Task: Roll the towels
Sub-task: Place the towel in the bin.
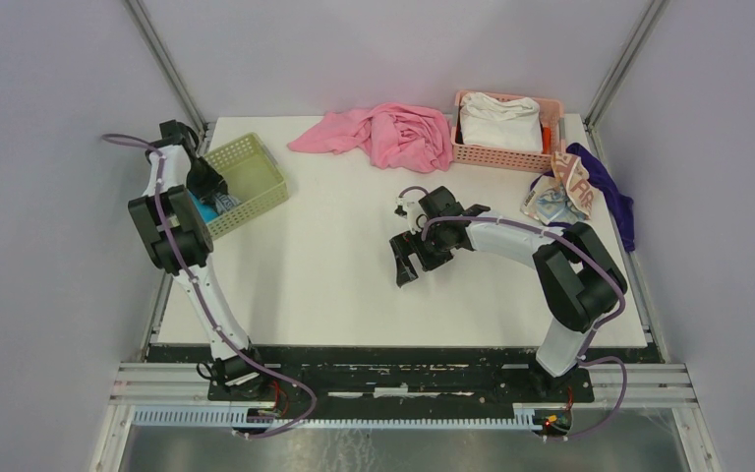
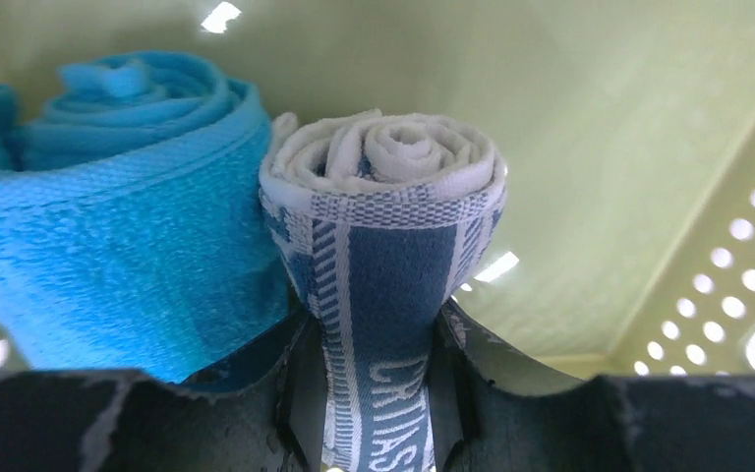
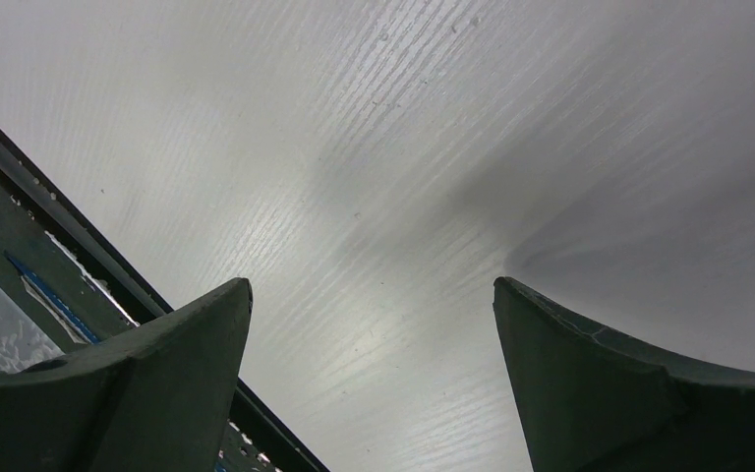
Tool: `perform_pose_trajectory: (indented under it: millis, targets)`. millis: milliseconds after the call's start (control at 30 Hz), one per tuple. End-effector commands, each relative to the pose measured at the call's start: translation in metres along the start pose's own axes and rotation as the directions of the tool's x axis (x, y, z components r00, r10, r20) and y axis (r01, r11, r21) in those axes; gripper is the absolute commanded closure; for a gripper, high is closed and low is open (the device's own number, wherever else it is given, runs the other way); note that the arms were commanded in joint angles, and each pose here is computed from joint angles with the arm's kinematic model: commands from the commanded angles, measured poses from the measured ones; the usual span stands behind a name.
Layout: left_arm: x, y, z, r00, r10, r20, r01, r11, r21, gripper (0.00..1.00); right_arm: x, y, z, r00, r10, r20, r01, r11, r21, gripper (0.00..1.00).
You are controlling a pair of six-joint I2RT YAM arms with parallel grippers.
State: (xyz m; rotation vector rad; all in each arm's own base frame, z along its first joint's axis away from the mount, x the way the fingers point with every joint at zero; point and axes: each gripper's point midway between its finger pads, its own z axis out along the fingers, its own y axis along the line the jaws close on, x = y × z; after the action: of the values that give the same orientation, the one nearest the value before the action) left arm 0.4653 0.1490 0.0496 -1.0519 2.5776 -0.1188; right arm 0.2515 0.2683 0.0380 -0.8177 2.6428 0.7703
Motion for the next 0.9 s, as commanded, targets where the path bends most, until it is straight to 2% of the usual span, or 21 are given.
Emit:
perform_pose_trajectory:
  millis: [0, 200, 333, 533, 700, 867]
  targets:
    - [-0.02, 0.041, -0.009, 0.996, 0.074, 0.058, -0.061, 0.976, -0.211, 0.73, -0.005, -0.002, -0.002, 1.0, -0.02, 0.019, 0.02, 1.0, 0.006, 0.0]
    - [-0.018, 0.061, 0.003, 0.993, 0.111, 0.029, -0.096, 0.947, -0.306, 0.7, -0.003, -0.002, -0.001, 1.0, -0.018, 0.015, 0.018, 1.0, 0.004, 0.0]
    - [-0.011, 0.069, 0.025, 0.993, 0.119, -0.02, -0.119, 0.936, -0.332, 0.58, -0.002, -0.004, 0.001, 1.0, -0.02, 0.009, 0.02, 1.0, 0.009, 0.0]
    - [0.009, 0.06, 0.041, 0.982, 0.168, -0.086, -0.187, 0.928, -0.322, 0.49, -0.003, -0.004, 0.003, 1.0, -0.02, 0.008, 0.02, 1.0, 0.009, 0.0]
    - [-0.001, 0.056, 0.028, 0.985, 0.163, -0.05, -0.171, 0.926, -0.335, 0.38, -0.002, -0.004, 0.002, 1.0, -0.02, 0.005, 0.02, 1.0, 0.009, 0.0]
    - [-0.018, 0.049, 0.004, 0.988, 0.153, 0.014, -0.139, 0.93, -0.34, 0.32, -0.003, -0.003, 0.001, 1.0, -0.025, 0.011, 0.025, 1.0, 0.007, 0.0]
